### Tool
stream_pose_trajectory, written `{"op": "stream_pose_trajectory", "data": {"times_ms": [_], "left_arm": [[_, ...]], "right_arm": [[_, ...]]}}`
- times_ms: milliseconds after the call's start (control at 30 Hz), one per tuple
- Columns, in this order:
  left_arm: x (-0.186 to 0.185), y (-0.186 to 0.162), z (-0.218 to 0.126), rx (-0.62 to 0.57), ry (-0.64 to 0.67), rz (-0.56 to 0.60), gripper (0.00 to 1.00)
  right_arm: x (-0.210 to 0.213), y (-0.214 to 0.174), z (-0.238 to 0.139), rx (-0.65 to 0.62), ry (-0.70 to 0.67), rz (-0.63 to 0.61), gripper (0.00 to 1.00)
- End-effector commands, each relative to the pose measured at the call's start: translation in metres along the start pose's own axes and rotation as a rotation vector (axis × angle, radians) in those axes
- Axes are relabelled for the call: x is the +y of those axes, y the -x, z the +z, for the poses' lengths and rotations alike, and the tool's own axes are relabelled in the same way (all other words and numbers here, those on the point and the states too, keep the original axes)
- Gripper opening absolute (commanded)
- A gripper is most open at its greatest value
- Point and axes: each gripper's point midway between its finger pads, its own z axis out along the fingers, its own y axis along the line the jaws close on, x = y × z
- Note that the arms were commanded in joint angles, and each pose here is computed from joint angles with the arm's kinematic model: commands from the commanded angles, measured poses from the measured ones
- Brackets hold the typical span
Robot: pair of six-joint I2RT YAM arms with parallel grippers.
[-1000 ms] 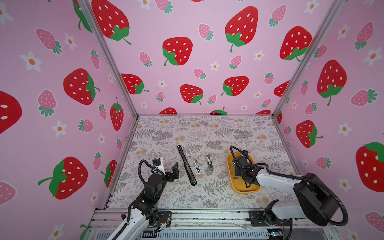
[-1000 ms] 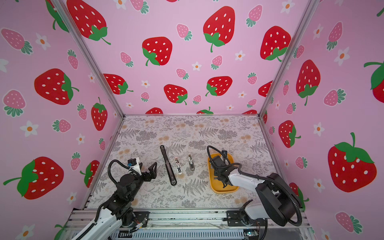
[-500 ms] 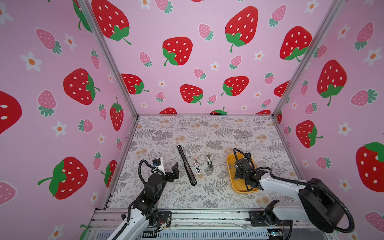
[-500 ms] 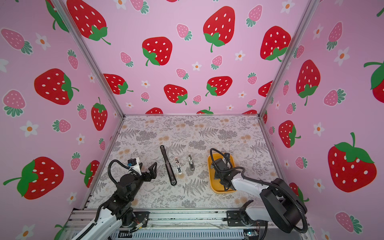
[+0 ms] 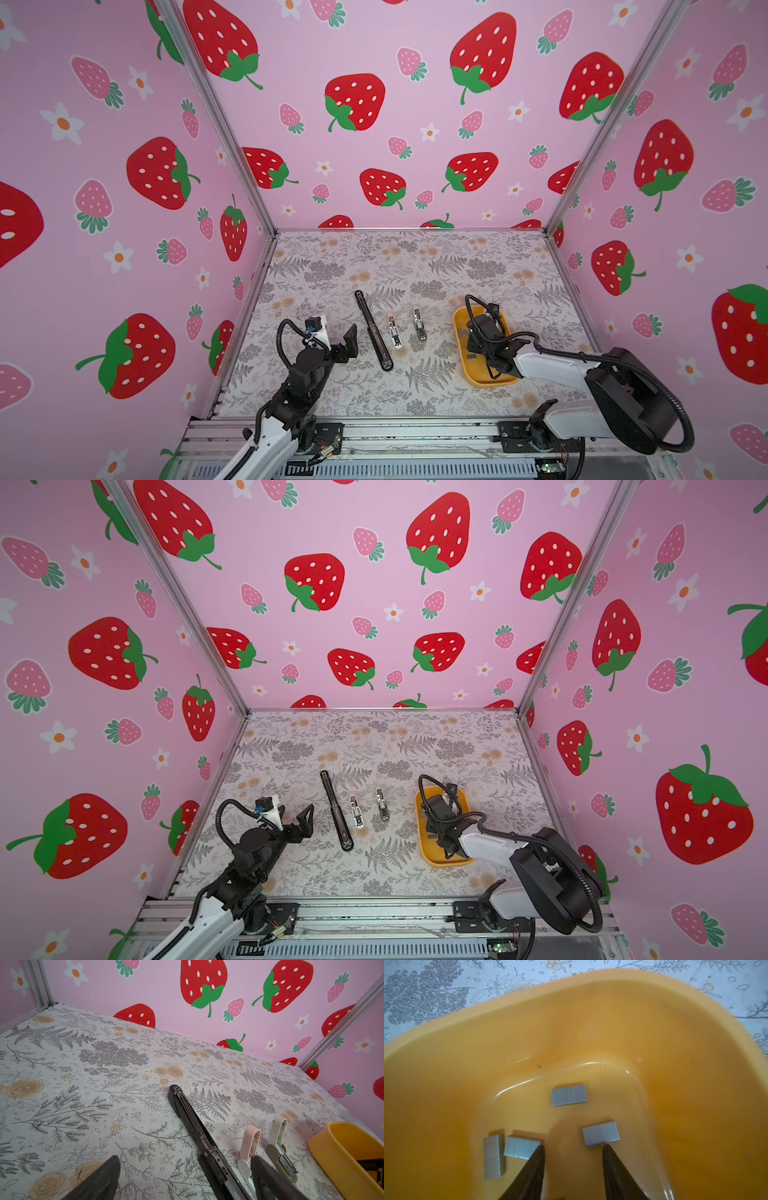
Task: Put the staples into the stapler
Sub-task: 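Move the right gripper over the yellow tray above the staple strips, then lower the right gripper into the tray and close on a staple strip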
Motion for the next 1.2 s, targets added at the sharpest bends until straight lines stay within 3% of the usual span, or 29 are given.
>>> {"op": "stream_pose_trajectory", "data": {"times_ms": [0,1167], "left_arm": [[0.001,0.003,-0.001,-0.009,0.008,-0.012,0.99],[0.002,0.002,-0.001,-0.008,0.012,-0.013,0.99]], "right_arm": [[-0.005,-0.009,0.004,0.044,-0.022,0.017,0.47],[-0.023,-0.010,0.001,0.017,-0.089,0.054,0.51]]}}
